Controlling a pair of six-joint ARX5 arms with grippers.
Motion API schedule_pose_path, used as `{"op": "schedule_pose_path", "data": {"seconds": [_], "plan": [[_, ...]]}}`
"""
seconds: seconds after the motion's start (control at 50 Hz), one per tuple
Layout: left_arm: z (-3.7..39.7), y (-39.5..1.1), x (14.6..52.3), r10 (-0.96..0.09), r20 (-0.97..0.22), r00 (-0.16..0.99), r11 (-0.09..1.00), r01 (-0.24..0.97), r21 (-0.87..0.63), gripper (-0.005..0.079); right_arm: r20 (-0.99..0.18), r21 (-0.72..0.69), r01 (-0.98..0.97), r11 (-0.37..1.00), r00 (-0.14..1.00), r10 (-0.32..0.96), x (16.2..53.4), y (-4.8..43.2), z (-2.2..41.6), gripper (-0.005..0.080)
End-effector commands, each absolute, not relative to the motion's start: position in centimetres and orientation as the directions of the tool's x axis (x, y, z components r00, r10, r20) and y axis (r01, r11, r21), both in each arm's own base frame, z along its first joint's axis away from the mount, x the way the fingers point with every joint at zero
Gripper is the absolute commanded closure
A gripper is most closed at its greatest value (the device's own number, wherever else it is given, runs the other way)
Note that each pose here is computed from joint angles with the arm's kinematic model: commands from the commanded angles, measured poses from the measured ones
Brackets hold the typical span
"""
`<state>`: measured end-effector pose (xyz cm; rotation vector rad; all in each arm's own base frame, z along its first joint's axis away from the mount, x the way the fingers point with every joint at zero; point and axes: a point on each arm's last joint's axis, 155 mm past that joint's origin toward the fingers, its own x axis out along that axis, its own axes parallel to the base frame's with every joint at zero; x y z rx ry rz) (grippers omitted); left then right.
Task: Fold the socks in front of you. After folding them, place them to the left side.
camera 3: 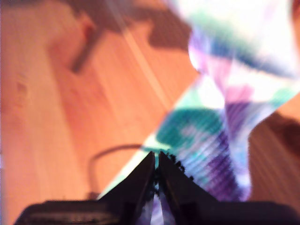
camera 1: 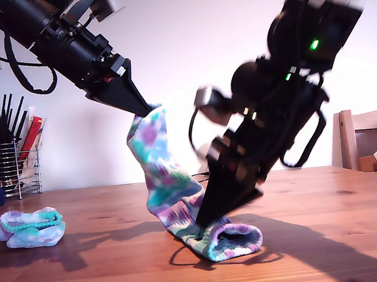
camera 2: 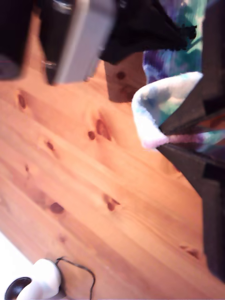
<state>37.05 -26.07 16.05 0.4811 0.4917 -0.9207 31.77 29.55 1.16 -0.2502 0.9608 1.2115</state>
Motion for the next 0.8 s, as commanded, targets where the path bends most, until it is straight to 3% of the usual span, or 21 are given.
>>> {"op": "schedule_pose_path", "data": {"seconds": [0.0, 0.48, 0.78], "plan": [[16.8, -26.1, 37.3, -0.631, -0.574, 0.522, 0.523, 0.833, 0.183, 0.0766, -0.742, 0.308, -0.882, 0.358, 0.013, 0.671, 31.2, 30.0, 0.4, 0.0765], [19.6, -26.6, 37.3, -0.641, -0.579, 0.504, 0.532, 0.835, 0.137, 0.0766, -0.735, 0.151, -0.911, 0.384, 0.157, 0.66, 34.2, 30.8, 0.9, 0.0765], [19.2, -26.5, 36.8, -0.641, -0.597, 0.482, 0.525, 0.843, 0.116, 0.0766, -0.71, 0.106, -0.914, 0.393, 0.207, 0.674, 35.4, 31.5, 1.5, 0.0765]]}}
